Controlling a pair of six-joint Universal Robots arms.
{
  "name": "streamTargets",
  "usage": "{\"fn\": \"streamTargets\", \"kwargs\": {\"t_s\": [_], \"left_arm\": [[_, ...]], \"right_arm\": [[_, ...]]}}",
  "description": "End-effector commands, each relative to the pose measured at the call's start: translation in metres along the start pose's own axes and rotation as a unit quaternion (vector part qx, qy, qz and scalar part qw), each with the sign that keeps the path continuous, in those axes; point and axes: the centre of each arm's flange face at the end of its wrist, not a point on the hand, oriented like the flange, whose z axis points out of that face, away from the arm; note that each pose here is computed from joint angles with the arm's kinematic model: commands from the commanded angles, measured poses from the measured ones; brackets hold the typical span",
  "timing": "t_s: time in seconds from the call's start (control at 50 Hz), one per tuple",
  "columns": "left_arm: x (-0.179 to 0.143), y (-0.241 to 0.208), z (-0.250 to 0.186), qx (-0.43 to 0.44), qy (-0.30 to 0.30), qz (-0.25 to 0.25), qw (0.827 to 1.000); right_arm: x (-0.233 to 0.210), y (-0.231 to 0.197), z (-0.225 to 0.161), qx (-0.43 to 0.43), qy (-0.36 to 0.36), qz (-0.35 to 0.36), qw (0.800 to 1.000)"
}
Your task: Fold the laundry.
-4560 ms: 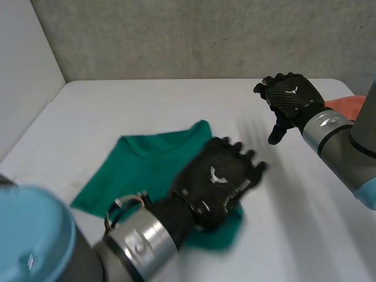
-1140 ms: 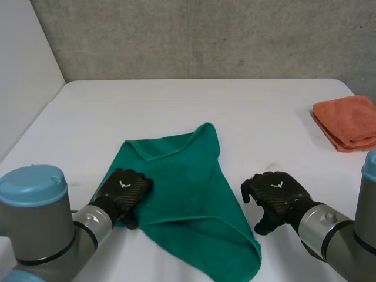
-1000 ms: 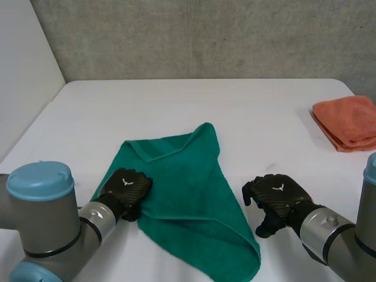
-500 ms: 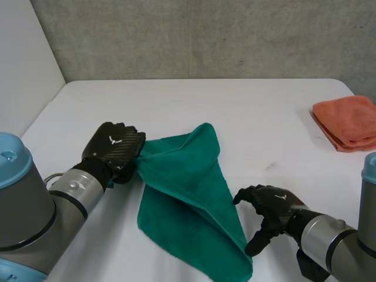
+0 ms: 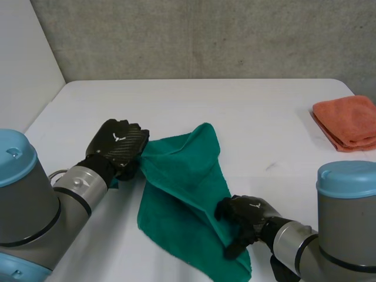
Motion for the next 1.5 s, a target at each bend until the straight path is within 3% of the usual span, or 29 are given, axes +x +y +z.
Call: {"fn": "streamTargets", "kwargs": {"t_s": [0.02,0.1,0.18,0.2,0.28,0.36,0.5,0.76,0.86,0.92,0.96,0.98,1.0,1.04,1.06,1.12,1.2,1.26,1.28,1.36,1.5], "left_arm": [[-0.005,-0.012,-0.001,0.019,-0.008,-0.008,1.0],[-0.018,-0.038,-0.011,0.058,-0.032,-0.013,0.998],[-0.031,-0.067,-0.024,0.104,-0.054,-0.016,0.993],[-0.034,-0.074,-0.027,0.114,-0.058,-0.016,0.992],[-0.044,-0.103,-0.047,0.15,-0.071,-0.014,0.986],[-0.049,-0.12,-0.059,0.159,-0.073,-0.013,0.985],[-0.05,-0.119,-0.056,0.126,-0.062,-0.017,0.99],[-0.034,-0.05,0.038,0.008,-0.021,-0.024,0.999],[-0.056,-0.056,0.09,0.048,-0.054,-0.002,0.997],[-0.077,-0.076,0.108,0.096,-0.092,0.021,0.991],[-0.098,-0.109,0.115,0.16,-0.141,0.046,0.976],[-0.105,-0.121,0.116,0.183,-0.161,0.053,0.968],[-0.117,-0.143,0.114,0.228,-0.195,0.061,0.952],[-0.126,-0.16,0.112,0.267,-0.223,0.063,0.936],[-0.128,-0.166,0.11,0.282,-0.232,0.063,0.929],[-0.131,-0.185,0.101,0.325,-0.251,0.062,0.91],[-0.127,-0.182,0.079,0.31,-0.243,0.063,0.917],[-0.115,-0.16,0.066,0.273,-0.223,0.064,0.934],[-0.111,-0.153,0.063,0.263,-0.217,0.063,0.938],[-0.089,-0.113,0.047,0.204,-0.179,0.063,0.96],[-0.053,-0.028,0.021,0.076,-0.127,0.057,0.987]], "right_arm": [[0.003,-0.011,0.011,0.047,0.025,-0.032,0.998],[0.004,-0.04,0.006,0.088,0.034,-0.09,0.991],[-0.012,-0.103,-0.037,0.206,0.053,-0.2,0.956],[-0.016,-0.127,-0.055,0.248,0.073,-0.248,0.934],[-0.012,-0.173,-0.094,0.295,0.137,-0.334,0.885],[-0.013,-0.201,-0.12,0.302,0.167,-0.364,0.865],[-0.018,-0.213,-0.129,0.277,0.157,-0.371,0.872],[0.003,-0.192,-0.022,0.163,0.123,-0.388,0.899],[0.018,-0.212,0.021,0.197,0.162,-0.386,0.887],[0.025,-0.251,0.033,0.284,0.219,-0.381,0.852],[0.025,-0.274,0.03,0.34,0.245,-0.376,0.827],[0.023,-0.295,0.024,0.395,0.265,-0.368,0.799],[0.021,-0.305,0.018,0.422,0.272,-0.364,0.785],[0.019,-0.319,0.009,0.463,0.282,-0.357,0.761],[0.015,-0.329,-0.001,0.495,0.289,-0.352,0.74],[0.009,-0.339,-0.02,0.526,0.293,-0.345,0.72],[0.004,-0.328,-0.034,0.509,0.282,-0.356,0.731],[0.002,-0.303,-0.033,0.462,0.255,-0.378,0.761],[0.0,-0.285,-0.03,0.426,0.233,-0.389,0.783],[0.0,-0.237,-0.029,0.327,0.196,-0.406,0.83],[0.01,-0.149,-0.016,0.152,0.147,-0.411,0.887]]}}
